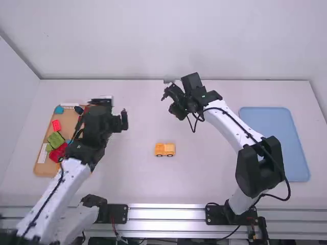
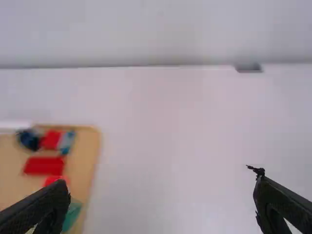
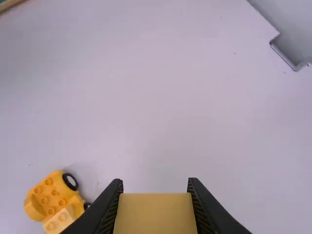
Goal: Assemble lego blocks to make yellow taxi
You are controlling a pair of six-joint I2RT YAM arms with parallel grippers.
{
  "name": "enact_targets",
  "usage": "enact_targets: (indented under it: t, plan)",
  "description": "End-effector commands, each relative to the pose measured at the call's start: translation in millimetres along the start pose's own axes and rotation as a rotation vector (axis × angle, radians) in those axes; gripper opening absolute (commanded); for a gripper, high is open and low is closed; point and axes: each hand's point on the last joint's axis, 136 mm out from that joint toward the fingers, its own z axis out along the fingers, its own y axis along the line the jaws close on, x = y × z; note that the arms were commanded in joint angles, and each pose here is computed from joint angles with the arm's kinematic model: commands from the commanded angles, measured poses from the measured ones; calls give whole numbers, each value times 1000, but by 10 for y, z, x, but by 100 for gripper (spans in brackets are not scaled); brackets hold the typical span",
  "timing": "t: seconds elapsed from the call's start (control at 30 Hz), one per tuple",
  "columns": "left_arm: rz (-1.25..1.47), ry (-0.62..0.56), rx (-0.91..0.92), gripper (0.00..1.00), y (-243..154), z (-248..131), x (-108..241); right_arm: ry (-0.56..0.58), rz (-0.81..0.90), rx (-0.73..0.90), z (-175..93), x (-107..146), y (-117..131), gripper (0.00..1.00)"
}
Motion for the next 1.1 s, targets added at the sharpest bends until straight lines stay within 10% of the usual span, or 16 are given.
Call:
enact_targets:
  t: [0.0,0.57,1.07]
  plan:
    - [-216,-86,-227,99,505,-243,3,28,-42,-27,125,16,171,4]
    - [-342,-167,-299,99,932,-754,353,340,-487,-345,911,22,1455,0]
    - [-328,-122,-322,99,968,-750,468,536,-586,-308,1394,392,1775,0]
